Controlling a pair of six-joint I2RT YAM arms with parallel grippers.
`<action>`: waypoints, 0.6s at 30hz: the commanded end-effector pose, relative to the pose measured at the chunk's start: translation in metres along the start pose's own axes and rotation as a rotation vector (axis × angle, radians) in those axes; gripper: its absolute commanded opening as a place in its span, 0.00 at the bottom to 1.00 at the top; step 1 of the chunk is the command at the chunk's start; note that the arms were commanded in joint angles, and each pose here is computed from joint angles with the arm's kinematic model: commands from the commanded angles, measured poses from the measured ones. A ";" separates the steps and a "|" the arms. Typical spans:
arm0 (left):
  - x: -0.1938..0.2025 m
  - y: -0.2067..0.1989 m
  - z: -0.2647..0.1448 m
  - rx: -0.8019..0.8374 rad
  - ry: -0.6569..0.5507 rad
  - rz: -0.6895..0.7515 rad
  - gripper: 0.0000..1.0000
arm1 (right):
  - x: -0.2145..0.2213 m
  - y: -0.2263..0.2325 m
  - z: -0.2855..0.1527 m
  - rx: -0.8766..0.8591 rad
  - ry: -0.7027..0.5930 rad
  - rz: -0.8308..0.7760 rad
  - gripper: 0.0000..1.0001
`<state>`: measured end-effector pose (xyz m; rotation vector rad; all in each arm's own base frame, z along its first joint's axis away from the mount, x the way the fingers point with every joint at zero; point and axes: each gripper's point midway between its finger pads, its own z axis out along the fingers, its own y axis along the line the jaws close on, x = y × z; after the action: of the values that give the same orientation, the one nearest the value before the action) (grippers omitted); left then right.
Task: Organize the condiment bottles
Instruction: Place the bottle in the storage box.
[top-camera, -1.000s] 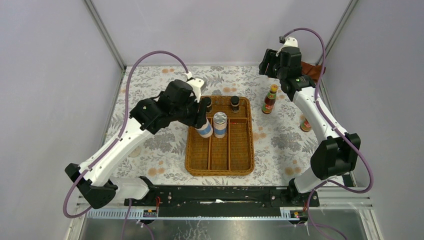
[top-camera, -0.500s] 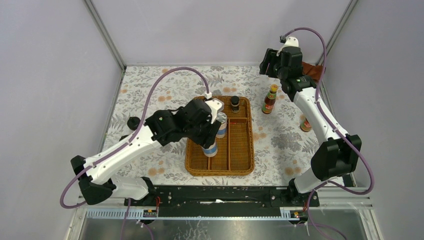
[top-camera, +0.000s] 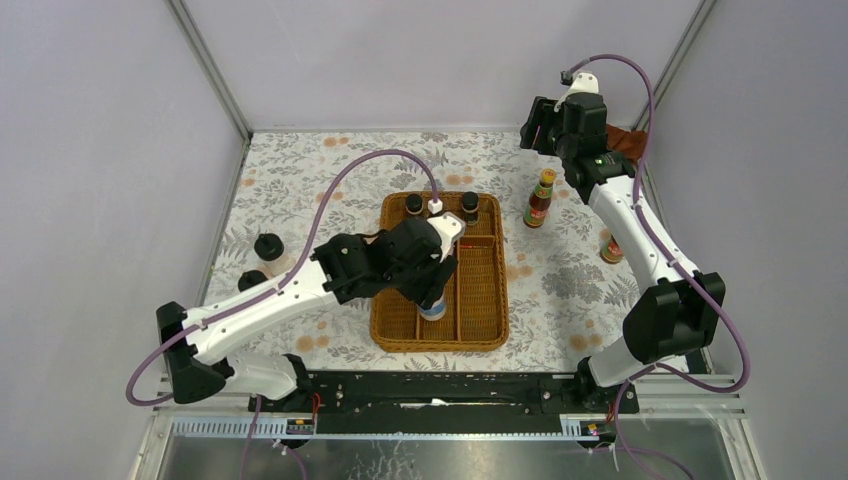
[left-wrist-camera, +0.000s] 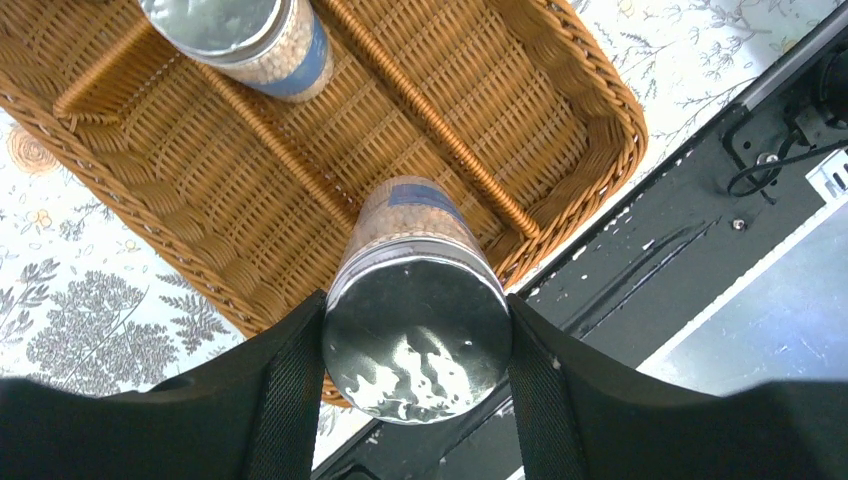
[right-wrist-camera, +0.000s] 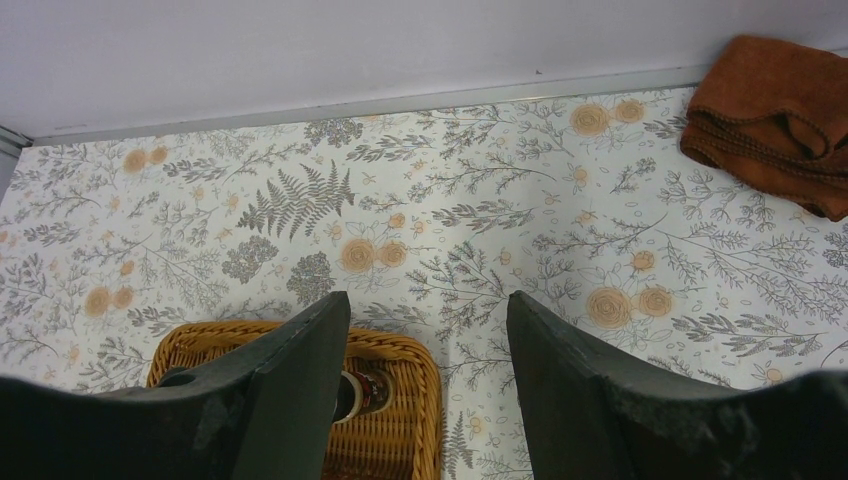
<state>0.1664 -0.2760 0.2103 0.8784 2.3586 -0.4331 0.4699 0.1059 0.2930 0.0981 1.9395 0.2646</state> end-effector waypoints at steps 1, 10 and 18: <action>-0.029 -0.010 0.008 0.012 -0.114 0.004 0.00 | -0.032 -0.001 -0.015 0.008 -0.084 -0.006 0.67; -0.025 -0.011 0.029 -0.005 -0.090 0.040 0.00 | -0.032 -0.003 -0.010 0.007 -0.085 -0.006 0.67; -0.016 -0.006 0.048 -0.034 -0.062 0.064 0.00 | -0.031 -0.006 -0.005 0.008 -0.081 -0.005 0.67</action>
<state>0.1784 -0.2965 0.1784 0.9219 2.3545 -0.3768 0.4716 0.0983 0.2932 0.1096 1.9373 0.2530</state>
